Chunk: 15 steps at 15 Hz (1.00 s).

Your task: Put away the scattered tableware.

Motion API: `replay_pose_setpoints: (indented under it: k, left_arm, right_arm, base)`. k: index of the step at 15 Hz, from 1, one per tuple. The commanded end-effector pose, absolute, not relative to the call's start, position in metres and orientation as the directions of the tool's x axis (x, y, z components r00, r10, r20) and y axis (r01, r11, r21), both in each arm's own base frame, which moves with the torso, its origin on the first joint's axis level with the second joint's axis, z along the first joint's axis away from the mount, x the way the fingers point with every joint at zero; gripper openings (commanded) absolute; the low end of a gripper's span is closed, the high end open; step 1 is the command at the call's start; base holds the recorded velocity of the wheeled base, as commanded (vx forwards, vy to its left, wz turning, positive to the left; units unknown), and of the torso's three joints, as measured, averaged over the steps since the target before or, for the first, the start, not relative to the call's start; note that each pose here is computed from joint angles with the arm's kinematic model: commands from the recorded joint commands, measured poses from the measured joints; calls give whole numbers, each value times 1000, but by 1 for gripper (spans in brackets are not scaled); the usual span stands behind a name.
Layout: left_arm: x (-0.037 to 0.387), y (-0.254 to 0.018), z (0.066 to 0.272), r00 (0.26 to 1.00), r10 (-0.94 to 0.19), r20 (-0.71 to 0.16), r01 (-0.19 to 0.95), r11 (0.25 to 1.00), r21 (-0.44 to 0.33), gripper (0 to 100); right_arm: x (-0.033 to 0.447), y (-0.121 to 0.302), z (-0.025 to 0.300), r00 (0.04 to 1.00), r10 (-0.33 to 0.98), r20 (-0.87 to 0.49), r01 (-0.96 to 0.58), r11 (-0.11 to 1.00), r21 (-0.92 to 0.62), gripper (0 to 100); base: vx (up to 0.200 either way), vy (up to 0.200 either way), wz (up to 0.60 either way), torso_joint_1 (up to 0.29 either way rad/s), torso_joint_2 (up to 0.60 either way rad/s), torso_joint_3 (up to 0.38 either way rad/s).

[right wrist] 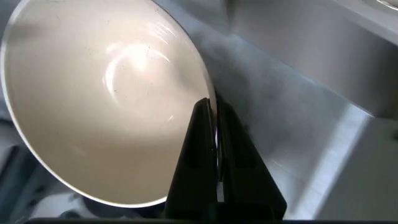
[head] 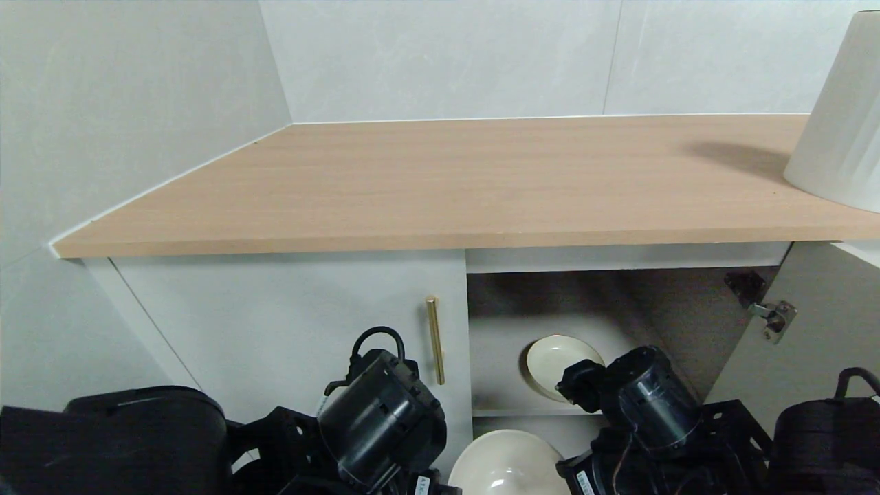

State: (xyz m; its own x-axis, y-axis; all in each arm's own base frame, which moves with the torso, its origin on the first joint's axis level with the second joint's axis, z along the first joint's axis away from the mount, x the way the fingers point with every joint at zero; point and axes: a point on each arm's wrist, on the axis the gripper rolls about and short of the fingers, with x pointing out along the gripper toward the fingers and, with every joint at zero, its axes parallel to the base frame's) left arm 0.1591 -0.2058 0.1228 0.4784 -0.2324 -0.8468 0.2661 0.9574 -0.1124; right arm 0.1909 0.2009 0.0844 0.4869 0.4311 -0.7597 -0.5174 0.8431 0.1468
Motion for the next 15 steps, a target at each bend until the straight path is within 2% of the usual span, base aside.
replay_pose_setpoints:
  k: [1, 6, 8, 11, 13, 15]
  left_arm:
    - [158, -204, 128, 492, -244, -836, 266, 956, -123, 100]
    - [158, -203, 133, 504, -256, -825, 262, 955, -137, 100]
    - [159, -203, 135, 508, -260, -821, 261, 955, -142, 100]
    - [162, -202, 132, 503, -248, -828, 249, 959, -136, 100]
    - [162, -202, 132, 503, -248, -828, 249, 959, -136, 100]
    - [162, -202, 133, 505, -250, -826, 250, 958, -137, 100]
  right_arm:
    - [196, 197, 80, 497, 401, -770, -490, 861, 132, 0]
    - [223, 164, 85, 586, 294, -755, -320, 940, 117, 0]
    - [231, 153, 83, 600, 264, -755, -191, 964, 185, 0]
    - [241, 148, 86, 636, 257, -727, -57, 956, 288, 0]
    - [247, 147, 84, 669, 261, -696, -29, 945, 327, 0]
    - [259, 147, 75, 722, 186, -666, 61, 942, 329, 0]
  base:
    - [0, 0, 0, 0, 0, 0]
    - [0, 0, 0, 0, 0, 0]
    - [0, 0, 0, 0, 0, 0]
    - [0, 0, 0, 0, 0, 0]
    - [0, 0, 0, 0, 0, 0]
    - [0, 0, 0, 0, 0, 0]
